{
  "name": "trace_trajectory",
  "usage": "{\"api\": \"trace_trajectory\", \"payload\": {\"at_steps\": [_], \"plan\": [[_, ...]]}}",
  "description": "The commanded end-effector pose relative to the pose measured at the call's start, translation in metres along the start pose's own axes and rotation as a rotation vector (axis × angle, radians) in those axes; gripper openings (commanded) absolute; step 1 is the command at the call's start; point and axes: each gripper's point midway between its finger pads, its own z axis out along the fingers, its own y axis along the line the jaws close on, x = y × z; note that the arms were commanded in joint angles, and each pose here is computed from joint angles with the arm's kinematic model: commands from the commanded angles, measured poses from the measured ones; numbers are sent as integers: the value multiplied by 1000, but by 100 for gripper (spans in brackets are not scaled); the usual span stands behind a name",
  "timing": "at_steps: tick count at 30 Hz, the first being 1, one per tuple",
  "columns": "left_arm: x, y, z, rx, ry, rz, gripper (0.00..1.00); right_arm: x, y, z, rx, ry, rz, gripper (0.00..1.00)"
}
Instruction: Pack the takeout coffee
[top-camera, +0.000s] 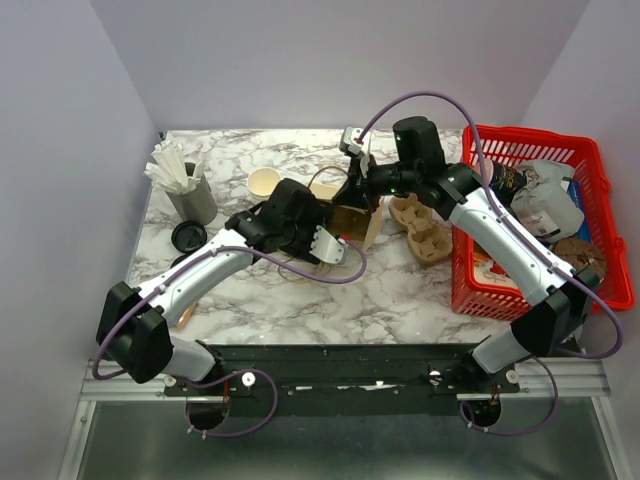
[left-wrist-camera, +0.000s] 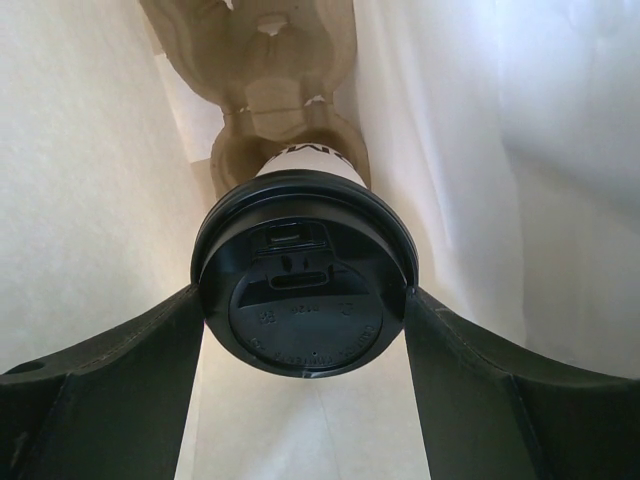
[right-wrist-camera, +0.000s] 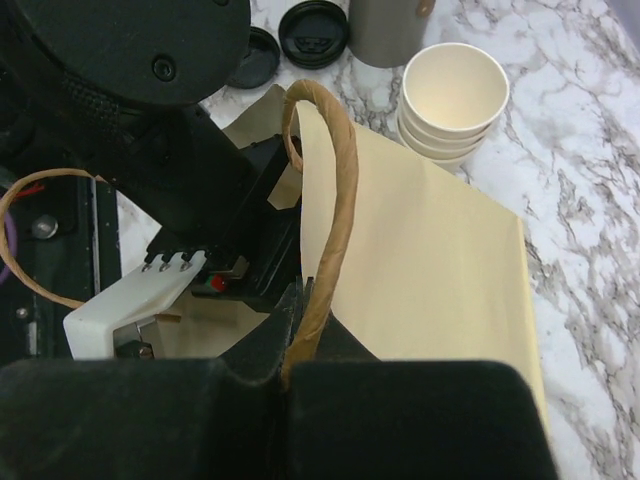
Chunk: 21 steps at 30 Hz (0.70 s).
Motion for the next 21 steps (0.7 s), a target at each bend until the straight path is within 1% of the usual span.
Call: {"api": "trace_trajectory", "payload": {"at_steps": [1, 4, 8, 13, 21], "plan": [[-2, 2, -11, 8, -4, -22, 0, -19, 22, -3, -108, -46, 39, 1], [0, 0, -1, -1, 3, -23, 0, -13, 23, 0, -114, -37, 64, 1], [4, -1, 17, 28, 21, -29, 0, -13, 23, 2, -121, -41, 62, 0], [5, 4, 29, 28, 21, -6, 0, -10, 21, 3, -130, -38, 78, 0], [8, -2, 47, 52, 18, 3, 0, -5, 18, 4, -133, -32, 109, 1]]}}
